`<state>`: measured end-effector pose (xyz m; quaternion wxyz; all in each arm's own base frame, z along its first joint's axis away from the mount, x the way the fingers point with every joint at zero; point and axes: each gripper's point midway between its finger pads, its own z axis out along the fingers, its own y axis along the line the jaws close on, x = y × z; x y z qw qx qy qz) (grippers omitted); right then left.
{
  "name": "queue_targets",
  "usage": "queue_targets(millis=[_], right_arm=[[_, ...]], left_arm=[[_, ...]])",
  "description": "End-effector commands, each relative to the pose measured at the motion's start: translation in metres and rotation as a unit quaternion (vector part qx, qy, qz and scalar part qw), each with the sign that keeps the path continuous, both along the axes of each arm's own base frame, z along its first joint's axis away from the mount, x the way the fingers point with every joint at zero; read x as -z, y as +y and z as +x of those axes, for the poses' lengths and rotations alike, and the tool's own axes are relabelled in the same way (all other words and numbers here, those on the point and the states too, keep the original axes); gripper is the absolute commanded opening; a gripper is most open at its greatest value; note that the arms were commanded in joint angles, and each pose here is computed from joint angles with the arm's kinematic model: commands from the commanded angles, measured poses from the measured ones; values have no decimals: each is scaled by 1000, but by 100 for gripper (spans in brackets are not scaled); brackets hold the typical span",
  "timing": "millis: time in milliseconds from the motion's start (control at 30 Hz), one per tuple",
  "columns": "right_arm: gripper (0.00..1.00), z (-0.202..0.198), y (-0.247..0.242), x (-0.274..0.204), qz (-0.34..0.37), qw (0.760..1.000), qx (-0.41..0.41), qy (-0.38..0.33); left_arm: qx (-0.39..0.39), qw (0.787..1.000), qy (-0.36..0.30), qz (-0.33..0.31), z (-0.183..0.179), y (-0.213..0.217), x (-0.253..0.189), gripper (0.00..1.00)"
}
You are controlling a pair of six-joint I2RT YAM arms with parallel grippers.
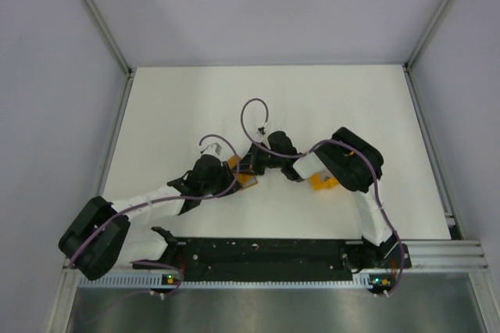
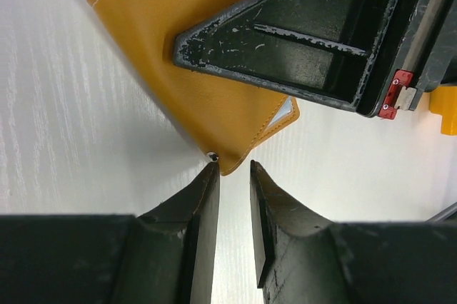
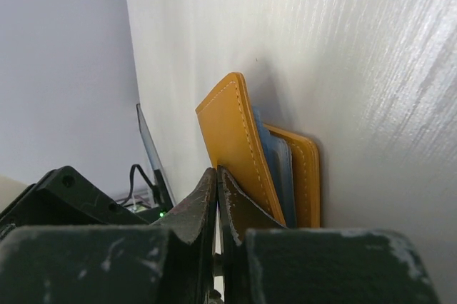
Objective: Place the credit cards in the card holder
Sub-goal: Close the card holder at the center of the board.
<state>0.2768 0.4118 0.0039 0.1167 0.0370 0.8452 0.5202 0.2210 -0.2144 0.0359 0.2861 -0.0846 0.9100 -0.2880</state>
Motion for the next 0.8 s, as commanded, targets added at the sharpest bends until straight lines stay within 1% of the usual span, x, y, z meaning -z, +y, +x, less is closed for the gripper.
queue_targets(millis=[0,100,200,267,400,533,600,767], right_arm=[[0,-106,-176,189,-380,911,18,158],[0,-87,-146,141,-298,950,4,96],[0,-64,-123,86,-247,968,-2,37],[2,-53,-118,56,-237,972,5,9],[5,-38,-100,3,-186,981,-1,-48],[9,-24,-88,-44,-152,983,-1,-100],[11,-19,-85,-57,-147,982,-4,-121],[12,-14,-98,-66,-181,973,11,-144]], left_arm=[[-5,1000,-20,2,6,2,-12,28],[-22,999,-33,21,9,12,-15,28],[-32,998,-38,32,8,20,-20,29],[-38,998,-46,31,10,22,-25,30],[-37,998,-49,28,11,20,-26,31],[-28,998,-45,18,12,13,-27,30],[-26,999,-43,17,11,13,-25,30],[-19,999,-41,15,9,11,-26,30]])
